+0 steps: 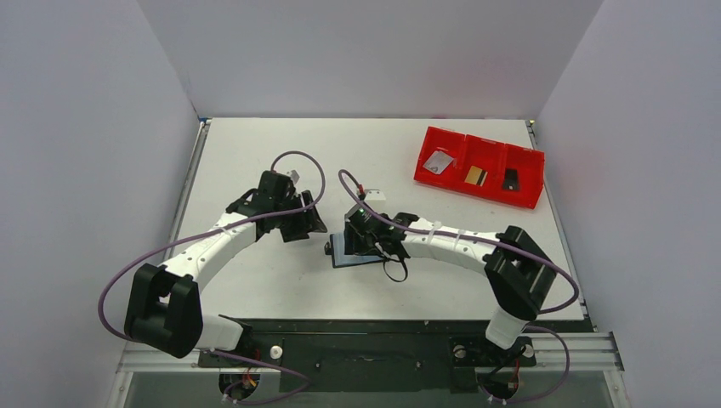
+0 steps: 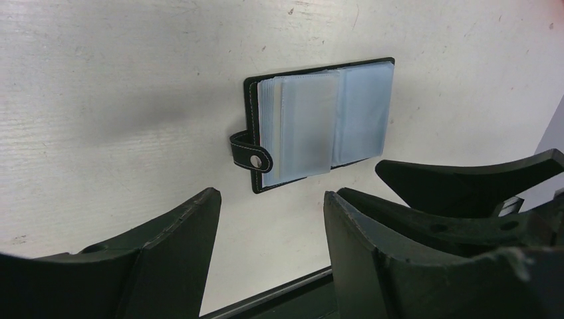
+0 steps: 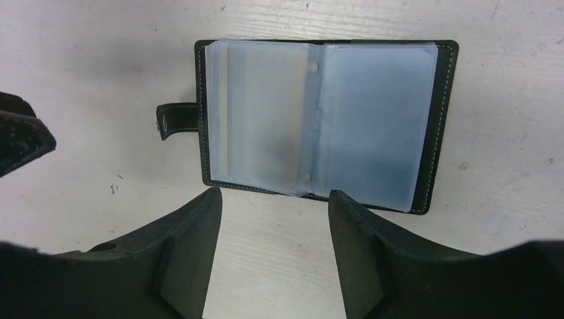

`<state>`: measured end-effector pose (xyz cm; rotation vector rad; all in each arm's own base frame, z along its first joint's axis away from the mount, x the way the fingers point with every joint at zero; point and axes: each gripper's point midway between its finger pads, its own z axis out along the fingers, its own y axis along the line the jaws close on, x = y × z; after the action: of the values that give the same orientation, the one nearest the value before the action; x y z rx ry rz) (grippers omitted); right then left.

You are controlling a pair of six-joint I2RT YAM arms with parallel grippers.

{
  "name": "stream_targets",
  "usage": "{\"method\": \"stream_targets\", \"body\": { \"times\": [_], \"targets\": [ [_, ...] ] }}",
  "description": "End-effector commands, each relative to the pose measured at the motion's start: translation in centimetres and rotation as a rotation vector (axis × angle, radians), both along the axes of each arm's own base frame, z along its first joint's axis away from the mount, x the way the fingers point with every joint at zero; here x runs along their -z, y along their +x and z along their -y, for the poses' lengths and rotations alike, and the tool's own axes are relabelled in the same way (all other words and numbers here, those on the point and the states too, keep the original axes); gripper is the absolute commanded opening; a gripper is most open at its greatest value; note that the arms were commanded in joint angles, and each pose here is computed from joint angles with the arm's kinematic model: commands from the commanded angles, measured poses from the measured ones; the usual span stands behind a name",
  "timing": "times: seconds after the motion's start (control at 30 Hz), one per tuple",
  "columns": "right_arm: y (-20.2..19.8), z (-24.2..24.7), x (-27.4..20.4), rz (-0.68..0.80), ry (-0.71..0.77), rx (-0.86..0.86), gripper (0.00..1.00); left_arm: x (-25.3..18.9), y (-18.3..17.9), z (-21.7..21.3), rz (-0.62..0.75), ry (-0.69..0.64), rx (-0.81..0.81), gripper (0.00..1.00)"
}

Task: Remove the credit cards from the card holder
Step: Remove the credit card from the card holder.

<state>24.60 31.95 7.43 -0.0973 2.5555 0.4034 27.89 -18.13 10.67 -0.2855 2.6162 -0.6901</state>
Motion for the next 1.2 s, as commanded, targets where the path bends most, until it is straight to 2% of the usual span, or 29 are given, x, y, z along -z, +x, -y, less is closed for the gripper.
{"method": "stream_targets", "body": {
  "times": [0.0,0.87,0.97,1.17],
  "targets": [
    [1.7,-1.7,-1.0,0.051,0.001,0.002,0.55,-1.0,0.4,-0.3,0.041,-0.011,-0.01,0.56],
    [1.9,-2.5,4.2,-0.005,-0.16,-0.029,0.54,-0.6,0.3,-0.3,0.029,-0.026,0.0,0.56],
    [1.7,-2.5,4.3,-0.002,-0.174,-0.032,0.52,-0.5,0.3,-0.3,0.027,-0.026,0.002,0.56],
    [1.6,-2.6,4.8,-0.011,-0.181,-0.037,0.39,-0.3,0.3,-0.1,0.017,-0.033,0.008,0.56]
  ]
}}
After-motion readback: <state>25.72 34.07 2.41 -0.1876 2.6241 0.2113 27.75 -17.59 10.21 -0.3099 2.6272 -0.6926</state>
